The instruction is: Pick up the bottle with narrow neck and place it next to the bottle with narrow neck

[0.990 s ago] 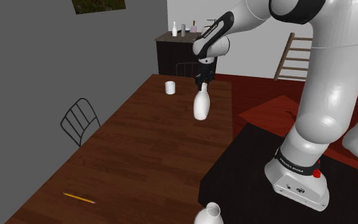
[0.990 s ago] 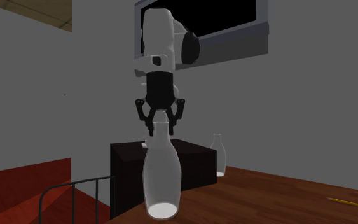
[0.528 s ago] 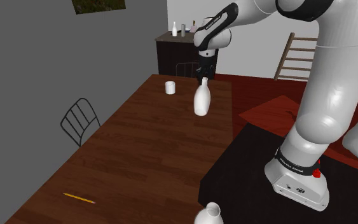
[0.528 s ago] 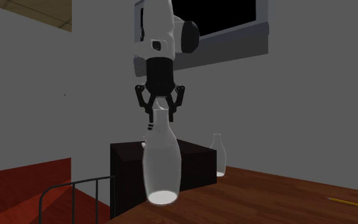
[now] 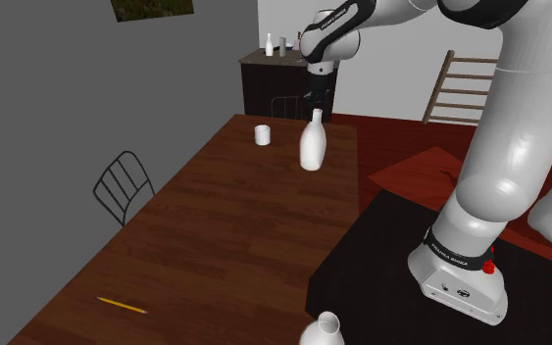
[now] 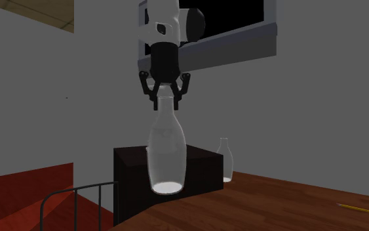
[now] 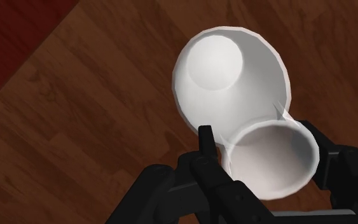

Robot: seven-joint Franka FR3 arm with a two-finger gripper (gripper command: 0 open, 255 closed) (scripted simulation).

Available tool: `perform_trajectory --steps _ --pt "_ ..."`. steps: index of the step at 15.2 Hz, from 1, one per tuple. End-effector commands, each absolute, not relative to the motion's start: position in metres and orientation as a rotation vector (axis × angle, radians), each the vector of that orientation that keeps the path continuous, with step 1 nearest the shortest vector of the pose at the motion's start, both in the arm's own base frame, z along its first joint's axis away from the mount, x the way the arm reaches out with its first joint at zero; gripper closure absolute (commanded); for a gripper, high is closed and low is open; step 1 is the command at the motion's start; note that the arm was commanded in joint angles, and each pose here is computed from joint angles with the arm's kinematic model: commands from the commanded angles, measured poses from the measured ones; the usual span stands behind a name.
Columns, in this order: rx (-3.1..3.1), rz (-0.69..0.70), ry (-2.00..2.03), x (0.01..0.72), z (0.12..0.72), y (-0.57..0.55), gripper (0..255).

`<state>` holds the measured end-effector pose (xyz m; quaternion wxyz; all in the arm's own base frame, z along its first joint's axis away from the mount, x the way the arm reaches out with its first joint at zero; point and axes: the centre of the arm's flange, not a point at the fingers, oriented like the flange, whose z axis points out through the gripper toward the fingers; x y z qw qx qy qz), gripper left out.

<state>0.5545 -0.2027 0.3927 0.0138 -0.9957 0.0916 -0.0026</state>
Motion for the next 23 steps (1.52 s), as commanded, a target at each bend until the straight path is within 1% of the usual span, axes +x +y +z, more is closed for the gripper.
perform_trajectory --steps 1,23 --pt "-3.101 -0.008 0.285 0.554 0.403 -0.202 255" --pt "-3.101 -0.008 0.285 0.554 0.519 -0.202 255"
